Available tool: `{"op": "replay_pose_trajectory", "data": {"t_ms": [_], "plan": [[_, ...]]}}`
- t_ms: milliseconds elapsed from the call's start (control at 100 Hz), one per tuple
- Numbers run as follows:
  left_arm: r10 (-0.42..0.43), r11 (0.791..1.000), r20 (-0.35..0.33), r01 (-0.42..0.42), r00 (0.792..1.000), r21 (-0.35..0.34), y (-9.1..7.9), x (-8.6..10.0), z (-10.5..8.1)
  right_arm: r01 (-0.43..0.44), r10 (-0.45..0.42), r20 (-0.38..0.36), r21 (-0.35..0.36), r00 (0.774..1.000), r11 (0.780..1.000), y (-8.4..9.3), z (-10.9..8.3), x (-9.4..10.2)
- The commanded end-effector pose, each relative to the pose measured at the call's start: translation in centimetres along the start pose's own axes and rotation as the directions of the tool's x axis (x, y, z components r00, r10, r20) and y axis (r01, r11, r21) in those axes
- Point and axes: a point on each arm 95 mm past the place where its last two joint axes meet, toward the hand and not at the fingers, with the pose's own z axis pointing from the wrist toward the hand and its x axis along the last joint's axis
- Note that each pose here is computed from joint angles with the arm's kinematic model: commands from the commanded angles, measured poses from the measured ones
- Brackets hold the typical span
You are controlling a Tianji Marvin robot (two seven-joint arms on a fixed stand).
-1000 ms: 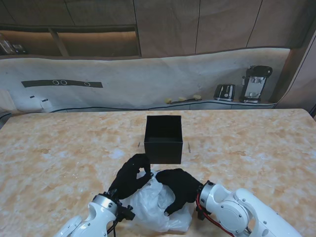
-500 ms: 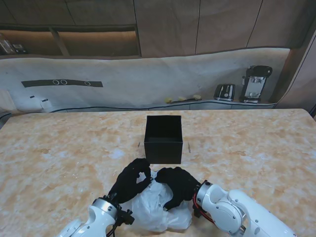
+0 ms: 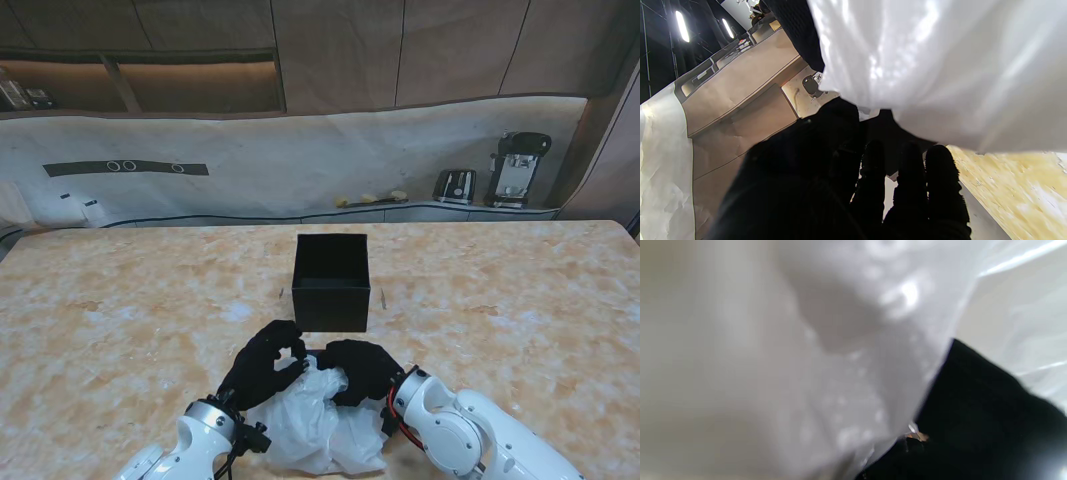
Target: Pack mini donuts into a plastic bag, tie the opening and put the bag into the gift box
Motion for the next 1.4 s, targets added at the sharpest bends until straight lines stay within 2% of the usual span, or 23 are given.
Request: {"op": "replay_pose_trajectory", "data": {"t_ms": [0,420,650,900,1130,1390], "plan": [[-0.010,1.000,-0.003,0.010,1.000,-0.008,0.1,0.3,-0.2,-0.038,0.038,0.014,0.026,0.999,0.999,-1.7,-0.7,-0.3],[-0.034,0.999,-0.040,0.035,0.999,0.030,-1.9,1.3,-0.4,-0.123,0.121,-0.024,-0.122,0.992,0.985,1.6,-2.0,0.8],[-0.119,0.990,-0.067,0.124,0.991,0.065,-3.2,1.6,-0.5,-0.113,0.106,-0.045,-0.181,0.993,0.977,3.6,-2.9,1.3],[-0.138,0.981,-0.107,0.151,0.985,0.123,-4.8,1.7,-0.8,-0.088,0.076,-0.051,-0.273,0.996,0.958,6.2,-3.4,1.4],[-0.101,0.981,-0.082,0.113,0.991,0.156,-6.0,1.1,-1.0,-0.024,0.001,-0.062,-0.359,0.998,0.933,9.7,-3.1,1.3],[-0.053,0.988,0.019,0.050,0.998,0.144,-6.8,-0.5,-1.0,0.013,-0.045,-0.061,-0.447,0.997,0.895,13.1,-2.1,1.5]]}}
